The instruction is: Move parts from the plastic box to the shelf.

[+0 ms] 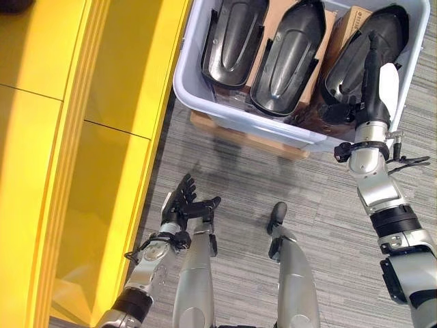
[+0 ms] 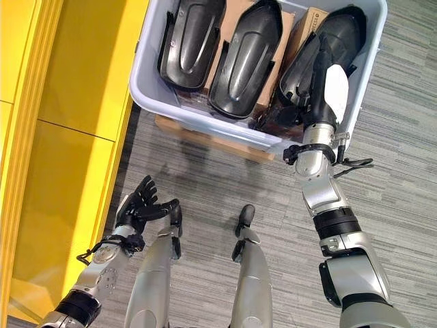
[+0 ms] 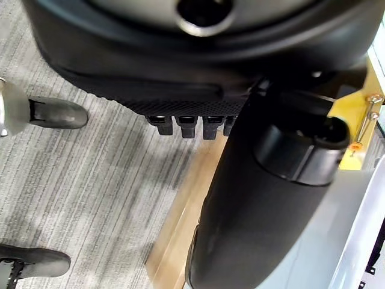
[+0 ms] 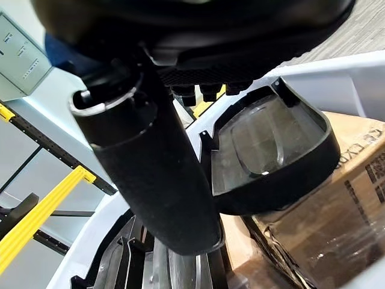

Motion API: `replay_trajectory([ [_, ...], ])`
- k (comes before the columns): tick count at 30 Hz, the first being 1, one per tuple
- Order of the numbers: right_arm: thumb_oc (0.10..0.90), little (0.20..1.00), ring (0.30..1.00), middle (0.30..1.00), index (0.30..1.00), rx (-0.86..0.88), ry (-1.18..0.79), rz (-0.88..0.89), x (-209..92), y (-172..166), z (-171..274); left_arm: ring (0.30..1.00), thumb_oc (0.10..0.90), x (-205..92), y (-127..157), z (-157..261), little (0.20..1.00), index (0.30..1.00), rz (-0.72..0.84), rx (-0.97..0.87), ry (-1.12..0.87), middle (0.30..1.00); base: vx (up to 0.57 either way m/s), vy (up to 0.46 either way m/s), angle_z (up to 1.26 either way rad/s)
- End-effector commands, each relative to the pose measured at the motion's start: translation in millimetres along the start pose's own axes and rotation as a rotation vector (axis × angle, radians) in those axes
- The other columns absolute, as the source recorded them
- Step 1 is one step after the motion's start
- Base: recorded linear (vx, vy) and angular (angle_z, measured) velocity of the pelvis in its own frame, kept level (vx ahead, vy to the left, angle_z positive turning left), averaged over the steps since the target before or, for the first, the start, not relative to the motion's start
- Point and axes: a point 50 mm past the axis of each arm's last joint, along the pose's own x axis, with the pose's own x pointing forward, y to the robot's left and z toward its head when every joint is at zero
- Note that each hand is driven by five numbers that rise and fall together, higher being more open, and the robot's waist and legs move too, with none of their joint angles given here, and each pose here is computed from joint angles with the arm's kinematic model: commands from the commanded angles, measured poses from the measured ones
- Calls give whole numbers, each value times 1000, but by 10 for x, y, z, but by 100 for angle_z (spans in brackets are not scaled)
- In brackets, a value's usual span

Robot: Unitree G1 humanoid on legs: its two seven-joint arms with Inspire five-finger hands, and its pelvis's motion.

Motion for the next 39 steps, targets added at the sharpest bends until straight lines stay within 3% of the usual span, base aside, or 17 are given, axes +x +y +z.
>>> replay_trajectory([
  [1, 900, 1000, 1000, 1000, 1000, -63, -95, -138, 156, -270, 126, 1000, 900, -108, -18, 77, 1000, 1000, -51, 20, -83, 1000, -83, 10, 1],
  [9, 900, 1000, 1000, 1000, 1000, -159, -124, -154, 316, -330, 227, 1000, 900, -92, -43, 123, 1000, 1000, -67, 24, -99, 1000, 1, 0, -1],
  [31, 900, 1000, 1000, 1000, 1000, -256, -38, 14, 415, 3, 155, 1000, 900, -79, -98, 130, 1000, 1000, -89, 14, -101, 1000, 2, 3, 2],
  [39, 900, 1000, 1000, 1000, 1000, -210, 119, 113, 333, 234, -79, 1000, 900, -77, -118, 115, 1000, 1000, -94, 13, -92, 1000, 0, 0, 0],
])
